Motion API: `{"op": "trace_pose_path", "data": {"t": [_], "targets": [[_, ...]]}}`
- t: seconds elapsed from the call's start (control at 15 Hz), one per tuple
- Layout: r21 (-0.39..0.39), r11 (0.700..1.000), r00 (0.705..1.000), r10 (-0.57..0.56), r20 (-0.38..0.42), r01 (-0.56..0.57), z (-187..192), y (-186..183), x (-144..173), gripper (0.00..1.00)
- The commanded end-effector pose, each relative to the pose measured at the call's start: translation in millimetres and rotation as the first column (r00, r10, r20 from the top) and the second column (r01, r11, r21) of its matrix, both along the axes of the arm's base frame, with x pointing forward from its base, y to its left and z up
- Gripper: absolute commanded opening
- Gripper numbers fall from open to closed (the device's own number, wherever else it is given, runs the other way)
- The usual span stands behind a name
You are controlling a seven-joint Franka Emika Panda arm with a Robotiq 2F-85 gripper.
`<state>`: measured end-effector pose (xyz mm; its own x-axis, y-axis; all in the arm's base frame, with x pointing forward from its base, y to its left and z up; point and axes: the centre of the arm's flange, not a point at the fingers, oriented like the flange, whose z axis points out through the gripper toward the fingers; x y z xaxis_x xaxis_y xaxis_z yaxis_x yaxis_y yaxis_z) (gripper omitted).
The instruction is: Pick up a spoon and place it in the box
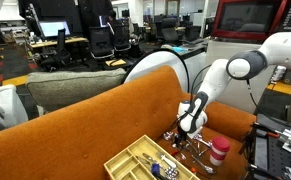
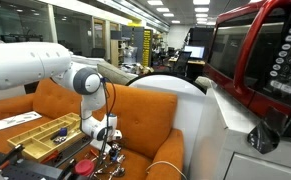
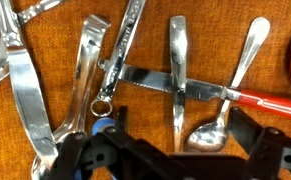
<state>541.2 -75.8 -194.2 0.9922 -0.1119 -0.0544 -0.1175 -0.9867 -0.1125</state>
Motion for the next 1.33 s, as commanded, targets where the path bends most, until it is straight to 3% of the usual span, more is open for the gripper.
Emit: {"op": "trace_pose_path", "data": {"t": [0.0, 0.4, 0.67, 0.8, 0.87, 0.93, 1.07, 1.27], "targets": [[0.013, 1.000, 1.000, -0.026, 0.011, 0.026, -30, -1, 9, 0.72], [0.012, 1.000, 1.000, -0.029, 0.002, 0.029, -34, -3, 9, 0.30], [0.019, 1.000, 1.000, -0.023, -0.010, 0.023, -38, -1, 5, 0.24], [0.023, 1.000, 1.000, -0.020, -0.004, 0.020, -33, 0, 3, 0.31], [0.030, 0.999, 1.000, -0.019, 0.003, 0.019, -29, 1, 3, 0.27], [0.037, 0.999, 1.000, -0.019, 0.014, 0.019, -22, 1, 2, 0.13], [0.036, 0.999, 0.999, -0.020, 0.043, 0.018, -9, 3, -1, 0.02], [0.047, 0.999, 0.996, -0.027, 0.080, 0.023, -1, 2, -1, 0.03]]}}
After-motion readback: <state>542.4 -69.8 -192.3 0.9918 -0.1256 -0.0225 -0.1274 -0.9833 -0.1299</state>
